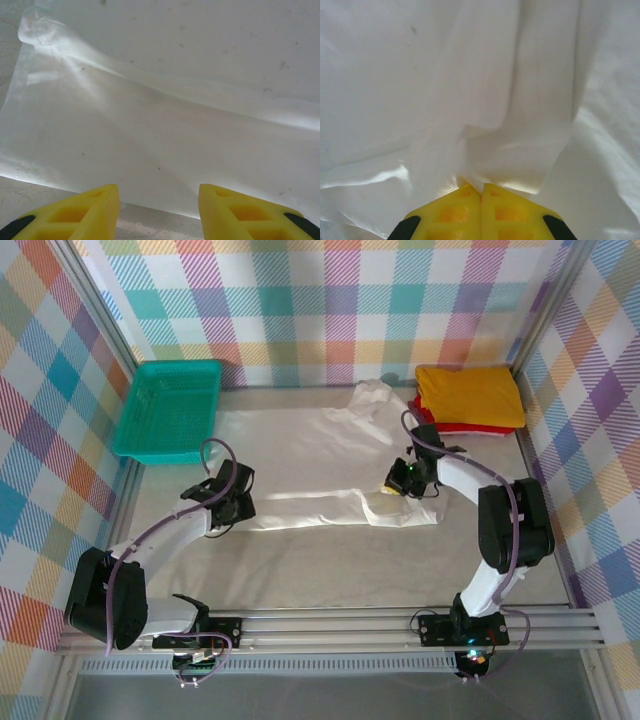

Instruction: Fold and stack the t-shirts

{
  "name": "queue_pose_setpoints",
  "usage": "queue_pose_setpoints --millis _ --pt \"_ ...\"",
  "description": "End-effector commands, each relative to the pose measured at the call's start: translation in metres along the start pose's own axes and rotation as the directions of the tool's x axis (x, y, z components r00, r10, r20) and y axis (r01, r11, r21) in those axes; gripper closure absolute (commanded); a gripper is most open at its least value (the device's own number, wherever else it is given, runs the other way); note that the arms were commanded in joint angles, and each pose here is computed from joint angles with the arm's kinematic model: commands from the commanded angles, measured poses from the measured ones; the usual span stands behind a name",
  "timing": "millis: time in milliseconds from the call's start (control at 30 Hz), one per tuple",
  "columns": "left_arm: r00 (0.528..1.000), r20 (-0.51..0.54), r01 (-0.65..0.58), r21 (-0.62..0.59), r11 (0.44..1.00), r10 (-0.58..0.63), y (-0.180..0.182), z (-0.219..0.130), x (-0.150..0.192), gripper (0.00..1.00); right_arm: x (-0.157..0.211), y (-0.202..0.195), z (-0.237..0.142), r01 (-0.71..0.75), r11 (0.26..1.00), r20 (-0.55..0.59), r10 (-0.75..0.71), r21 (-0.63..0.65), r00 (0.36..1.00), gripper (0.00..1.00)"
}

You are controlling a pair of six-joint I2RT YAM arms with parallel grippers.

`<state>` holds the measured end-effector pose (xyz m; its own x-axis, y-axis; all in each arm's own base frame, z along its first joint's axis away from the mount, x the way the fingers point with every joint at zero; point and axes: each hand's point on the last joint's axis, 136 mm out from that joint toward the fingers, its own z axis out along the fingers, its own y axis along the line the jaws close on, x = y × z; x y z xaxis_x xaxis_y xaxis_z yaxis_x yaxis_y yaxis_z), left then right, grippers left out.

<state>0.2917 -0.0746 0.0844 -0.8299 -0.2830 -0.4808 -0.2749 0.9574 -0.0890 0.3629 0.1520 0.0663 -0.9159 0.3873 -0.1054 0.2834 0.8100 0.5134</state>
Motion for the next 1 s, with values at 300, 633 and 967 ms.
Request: queue_pose_setpoints --millis 300,633,967 --pt "0.999 0.031 0.010 -0.011 1.000 -0.010 0.000 0.002 -0.003 0.55 -0.044 0.055 -0.011 0.191 0.980 0.060 -0.194 0.058 0.979 1.00" --pt "1.000 0.012 -0.001 -0.036 0.999 0.001 0.006 0.011 0.007 0.55 -0.039 0.106 0.028 0.376 0.926 -0.033 -0.375 0.029 0.927 1.00" --pt "1.000 -0.002 -0.009 -0.055 0.998 0.009 0.007 0.021 0.011 0.54 -0.021 0.132 0.029 0.508 0.861 -0.056 -0.507 0.015 0.860 0.74"
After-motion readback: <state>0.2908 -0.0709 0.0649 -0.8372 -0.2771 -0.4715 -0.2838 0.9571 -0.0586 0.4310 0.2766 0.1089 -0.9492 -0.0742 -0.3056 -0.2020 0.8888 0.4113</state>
